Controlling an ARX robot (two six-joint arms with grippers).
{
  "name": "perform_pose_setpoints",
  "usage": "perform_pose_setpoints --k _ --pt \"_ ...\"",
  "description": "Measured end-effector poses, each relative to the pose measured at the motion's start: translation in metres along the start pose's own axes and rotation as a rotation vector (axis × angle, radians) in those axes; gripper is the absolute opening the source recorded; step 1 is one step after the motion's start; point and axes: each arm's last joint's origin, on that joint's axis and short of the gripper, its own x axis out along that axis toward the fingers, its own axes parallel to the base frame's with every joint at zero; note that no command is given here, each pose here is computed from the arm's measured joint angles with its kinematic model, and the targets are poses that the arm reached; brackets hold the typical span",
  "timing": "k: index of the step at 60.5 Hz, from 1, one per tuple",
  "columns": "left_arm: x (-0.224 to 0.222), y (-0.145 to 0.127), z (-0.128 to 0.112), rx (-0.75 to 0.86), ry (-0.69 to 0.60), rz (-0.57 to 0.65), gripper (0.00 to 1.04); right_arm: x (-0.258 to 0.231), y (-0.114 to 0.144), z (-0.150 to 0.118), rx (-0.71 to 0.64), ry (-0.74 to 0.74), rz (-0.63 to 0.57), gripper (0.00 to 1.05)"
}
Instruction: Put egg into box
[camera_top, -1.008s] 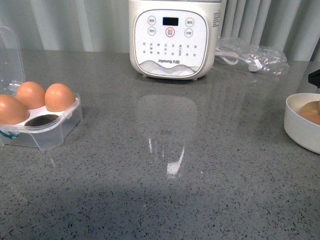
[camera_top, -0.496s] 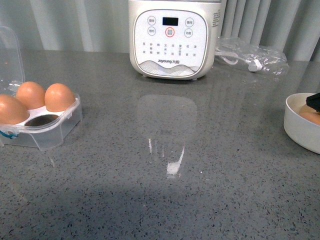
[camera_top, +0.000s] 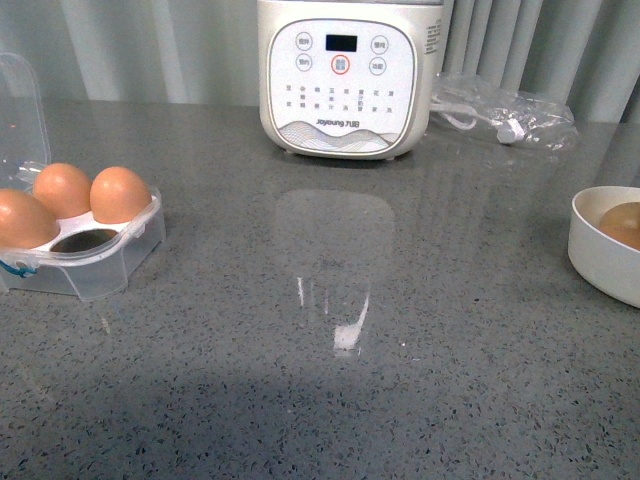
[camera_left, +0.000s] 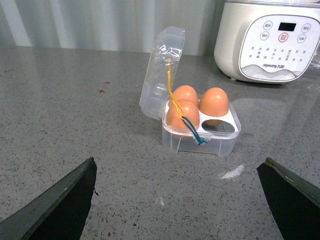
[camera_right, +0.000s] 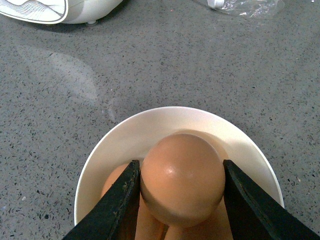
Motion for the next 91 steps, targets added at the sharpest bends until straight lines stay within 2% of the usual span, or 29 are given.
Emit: perform_pose_setpoints --k 22,35,45,51,62,74,80,91 --pt "0.000 0.000 0.000 0.000 0.000 0.000 0.98 -0.018 0.004 0.017 -0.013 -0.066 0.002 0.41" --pt "0.000 0.000 0.000 0.000 0.000 0.000 0.98 -0.024 0.020 0.051 -0.019 -0.180 0.055 0.41" --pt "0.000 0.000 0.000 0.000 0.000 0.000 0.98 -0.011 0.049 0.078 -0.007 -0.248 0.183 0.41" --pt "0.000 0.000 0.000 0.000 0.000 0.000 0.98 0.004 0.075 0.089 0.007 -0.253 0.302 0.41" --pt "0.000 0.000 0.000 0.000 0.000 0.000 0.98 0.027 0.129 0.099 0.013 -0.230 0.538 0.41" --pt "0.000 0.000 0.000 0.000 0.000 0.000 0.98 0.045 0.178 0.100 -0.018 -0.179 0.737 0.41" --pt "0.000 0.000 0.000 0.000 0.000 0.000 0.98 0.057 0.193 0.097 -0.038 -0.148 0.781 0.41" --pt "0.000 0.000 0.000 0.000 0.000 0.000 0.98 0.078 0.203 0.084 -0.070 -0.078 0.819 0.41"
